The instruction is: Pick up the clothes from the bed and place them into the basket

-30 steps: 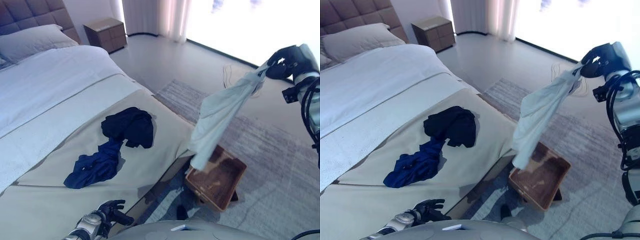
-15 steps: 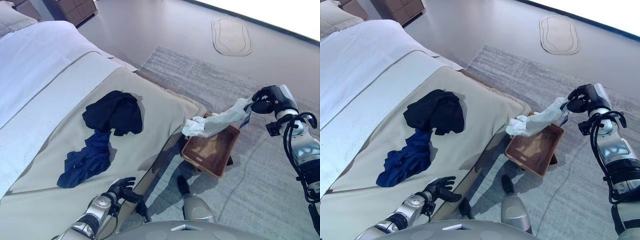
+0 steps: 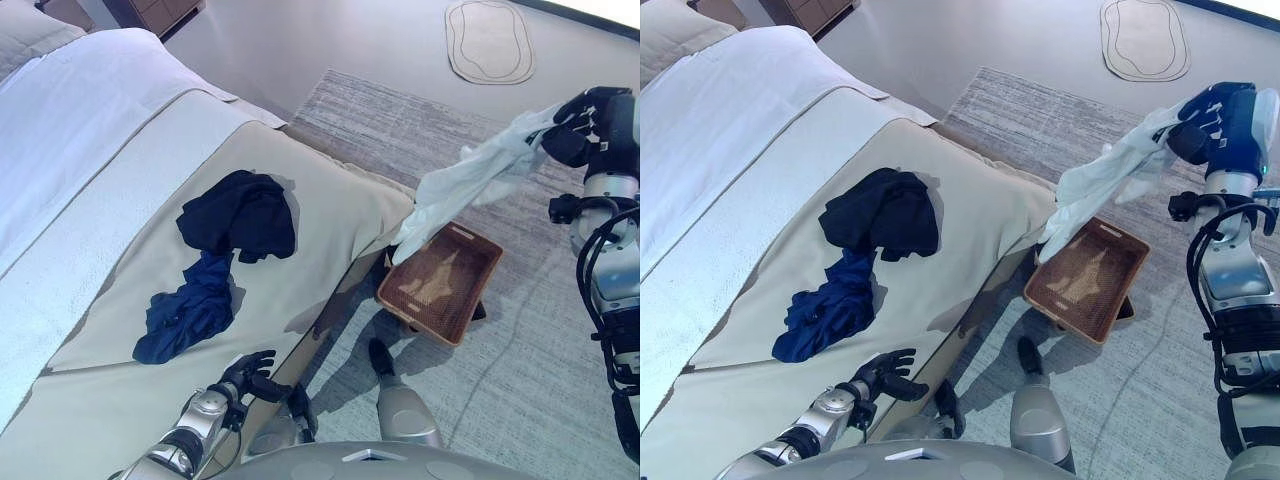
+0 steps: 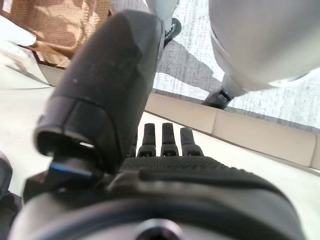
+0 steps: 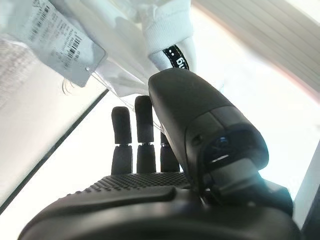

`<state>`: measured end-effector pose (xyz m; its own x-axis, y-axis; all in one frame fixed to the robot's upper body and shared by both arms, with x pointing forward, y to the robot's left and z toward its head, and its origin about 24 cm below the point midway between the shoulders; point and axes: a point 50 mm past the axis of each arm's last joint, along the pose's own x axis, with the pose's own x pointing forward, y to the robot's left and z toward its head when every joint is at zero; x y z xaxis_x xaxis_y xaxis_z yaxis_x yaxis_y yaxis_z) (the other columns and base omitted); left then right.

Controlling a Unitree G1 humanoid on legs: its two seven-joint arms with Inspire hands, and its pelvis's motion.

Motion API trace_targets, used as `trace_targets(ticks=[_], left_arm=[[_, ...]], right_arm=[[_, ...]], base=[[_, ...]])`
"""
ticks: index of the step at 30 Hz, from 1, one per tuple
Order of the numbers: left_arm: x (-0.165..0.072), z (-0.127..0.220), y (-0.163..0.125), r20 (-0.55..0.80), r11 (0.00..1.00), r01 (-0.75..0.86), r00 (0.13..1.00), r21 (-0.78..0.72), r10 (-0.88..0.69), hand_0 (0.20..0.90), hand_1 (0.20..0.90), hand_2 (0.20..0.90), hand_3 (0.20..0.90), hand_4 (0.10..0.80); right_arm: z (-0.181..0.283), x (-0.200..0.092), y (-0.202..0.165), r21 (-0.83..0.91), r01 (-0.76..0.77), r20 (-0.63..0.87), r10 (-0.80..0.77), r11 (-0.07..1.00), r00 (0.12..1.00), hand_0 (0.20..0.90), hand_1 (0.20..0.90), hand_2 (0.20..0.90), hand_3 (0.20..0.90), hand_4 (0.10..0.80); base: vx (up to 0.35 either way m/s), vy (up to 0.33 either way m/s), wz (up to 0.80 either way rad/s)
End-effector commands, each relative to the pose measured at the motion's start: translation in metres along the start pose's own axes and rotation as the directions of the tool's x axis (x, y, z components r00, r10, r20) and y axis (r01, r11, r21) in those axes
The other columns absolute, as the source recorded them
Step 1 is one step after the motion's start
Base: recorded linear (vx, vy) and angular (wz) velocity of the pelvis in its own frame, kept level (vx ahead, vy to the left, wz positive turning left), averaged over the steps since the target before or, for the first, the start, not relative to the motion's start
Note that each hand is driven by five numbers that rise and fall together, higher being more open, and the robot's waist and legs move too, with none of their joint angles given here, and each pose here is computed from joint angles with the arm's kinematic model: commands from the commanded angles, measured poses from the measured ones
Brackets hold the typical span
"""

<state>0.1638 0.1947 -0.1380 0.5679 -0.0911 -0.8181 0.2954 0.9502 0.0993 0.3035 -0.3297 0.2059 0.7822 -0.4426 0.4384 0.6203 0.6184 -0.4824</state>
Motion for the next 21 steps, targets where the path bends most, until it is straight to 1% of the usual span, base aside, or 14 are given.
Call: trace_targets(ticks=[1, 4, 7, 9, 11, 15, 18, 21], left_arm=[[-0.002, 0.003, 0.015, 0.025, 0.999, -0.027, 0.999, 0.036, 0.026, 0.900, 0.900, 0.900, 0.900, 0.800], [-0.001, 0.008, 0.015, 0.042, 0.999, -0.029, 0.999, 0.034, 0.028, 0.900, 0.900, 0.900, 0.900, 0.800], [0.000, 0.014, 0.013, 0.068, 0.999, -0.028, 0.997, 0.025, 0.026, 0.900, 0.900, 0.900, 0.900, 0.800], [0.001, 0.016, 0.011, 0.082, 0.999, -0.025, 0.996, 0.024, 0.023, 0.900, 0.900, 0.900, 0.900, 0.800], [0.002, 0.018, 0.009, 0.090, 1.000, -0.022, 0.996, 0.019, 0.020, 0.900, 0.900, 0.900, 0.900, 0.800], [0.002, 0.019, 0.008, 0.096, 1.000, -0.013, 0.995, 0.013, 0.012, 0.900, 0.900, 0.900, 0.900, 0.800], [0.002, 0.021, 0.008, 0.104, 1.000, -0.007, 0.995, 0.014, 0.006, 0.900, 0.900, 0.900, 0.900, 0.800], [0.003, 0.026, 0.007, 0.116, 1.000, -0.005, 0.993, 0.026, 0.002, 0.900, 0.900, 0.900, 0.900, 0.800]], right_arm=[[0.037, 0.023, -0.031, 0.086, 0.130, 0.129, -0.140, 0.988, 0.982, 0.300, 0.300, 0.300, 0.200, 0.100], [0.020, 0.017, -0.023, 0.067, 0.108, 0.080, -0.113, 0.992, 0.990, 0.300, 0.300, 0.300, 0.200, 0.100], [0.011, 0.010, -0.016, 0.084, 0.118, 0.060, -0.124, 0.989, 0.990, 0.300, 0.300, 0.300, 0.200, 0.100], [0.010, 0.007, -0.013, 0.091, 0.125, 0.066, -0.131, 0.988, 0.989, 0.300, 0.300, 0.300, 0.200, 0.100], [0.013, 0.004, -0.012, 0.088, 0.146, 0.103, -0.155, 0.985, 0.983, 0.300, 0.300, 0.300, 0.200, 0.100], [0.010, -0.003, -0.005, 0.076, 0.120, 0.104, -0.127, 0.990, 0.986, 0.300, 0.300, 0.300, 0.200, 0.100], [-0.004, -0.009, 0.003, 0.039, 0.068, 0.038, -0.069, 0.997, 0.997, 0.300, 0.300, 0.300, 0.200, 0.100], [-0.026, -0.014, 0.015, -0.033, -0.019, -0.071, 0.017, 0.999, 0.997, 0.300, 0.300, 0.300, 0.200, 0.100]], base=[[0.000, 0.000, 0.00], [-0.028, 0.010, 0.00], [-0.058, 0.033, -0.01], [-0.041, 0.038, -0.01], [-0.029, 0.038, 0.00], [0.000, 0.000, 0.00], [0.000, 0.000, 0.00], [-0.019, -0.024, 0.00]])
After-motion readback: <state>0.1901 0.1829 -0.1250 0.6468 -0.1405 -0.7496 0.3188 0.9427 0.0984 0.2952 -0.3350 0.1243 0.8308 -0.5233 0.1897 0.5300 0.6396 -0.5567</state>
